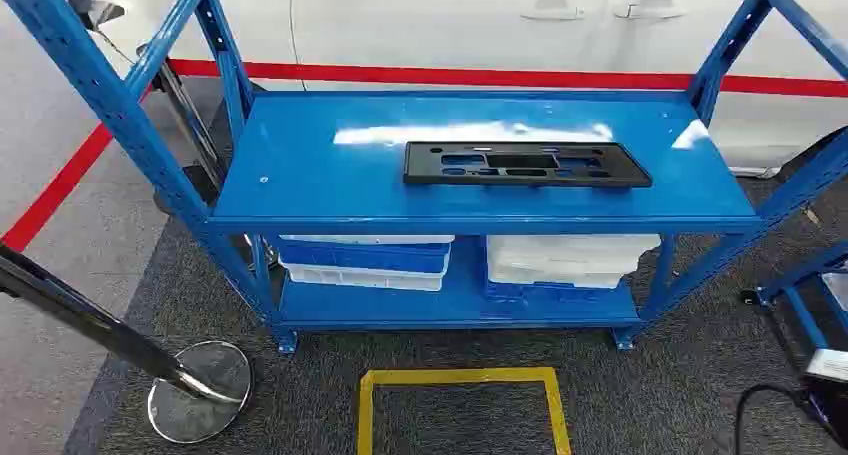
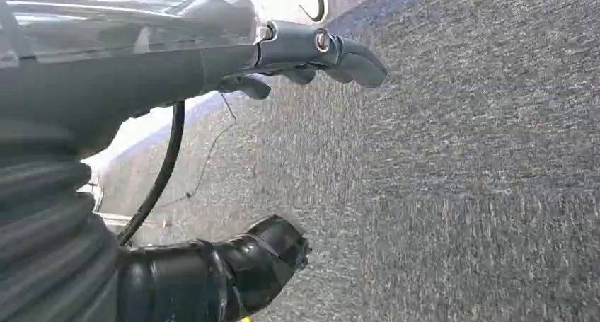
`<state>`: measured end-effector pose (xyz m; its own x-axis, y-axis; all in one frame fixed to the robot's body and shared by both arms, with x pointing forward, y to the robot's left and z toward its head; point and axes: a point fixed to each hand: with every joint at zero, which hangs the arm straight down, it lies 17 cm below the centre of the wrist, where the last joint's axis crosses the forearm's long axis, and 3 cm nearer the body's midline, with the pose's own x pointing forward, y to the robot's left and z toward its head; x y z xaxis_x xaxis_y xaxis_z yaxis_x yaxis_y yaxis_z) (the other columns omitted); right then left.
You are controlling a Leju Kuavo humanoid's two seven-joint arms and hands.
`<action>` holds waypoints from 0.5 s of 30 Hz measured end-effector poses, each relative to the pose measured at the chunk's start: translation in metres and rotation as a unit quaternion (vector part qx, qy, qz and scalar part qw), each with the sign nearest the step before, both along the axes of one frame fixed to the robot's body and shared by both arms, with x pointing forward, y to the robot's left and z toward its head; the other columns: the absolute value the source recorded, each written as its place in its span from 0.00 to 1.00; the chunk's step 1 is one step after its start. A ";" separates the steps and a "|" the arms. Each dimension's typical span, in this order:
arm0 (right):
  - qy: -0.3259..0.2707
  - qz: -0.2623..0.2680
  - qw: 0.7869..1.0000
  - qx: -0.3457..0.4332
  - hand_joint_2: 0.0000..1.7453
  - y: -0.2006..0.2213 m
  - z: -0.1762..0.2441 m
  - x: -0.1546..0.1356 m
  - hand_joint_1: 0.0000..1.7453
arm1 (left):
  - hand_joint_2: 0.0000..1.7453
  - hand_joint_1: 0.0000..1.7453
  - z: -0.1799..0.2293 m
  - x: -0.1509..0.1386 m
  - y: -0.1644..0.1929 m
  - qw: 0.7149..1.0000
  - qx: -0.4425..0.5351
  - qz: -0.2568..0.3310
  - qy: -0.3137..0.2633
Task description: Take the parts from the cabinet and place them on the table.
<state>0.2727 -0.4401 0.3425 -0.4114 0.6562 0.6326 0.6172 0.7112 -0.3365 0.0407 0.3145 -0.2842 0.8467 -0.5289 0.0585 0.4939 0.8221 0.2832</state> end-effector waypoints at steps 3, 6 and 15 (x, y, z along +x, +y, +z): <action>0.017 0.024 1.000 -0.008 0.00 0.026 -0.007 0.010 0.00 | 1.00 0.00 0.000 0.000 0.000 1.000 -0.001 -0.001 0.001; 0.051 0.045 0.997 -0.027 0.00 0.050 -0.018 0.024 0.00 | 1.00 0.00 0.000 0.000 -0.001 1.000 -0.006 -0.005 0.004; 0.142 0.178 0.973 -0.042 1.00 0.136 -0.063 0.076 0.00 | 0.00 0.00 0.000 0.003 -0.013 0.999 -0.050 -0.010 0.002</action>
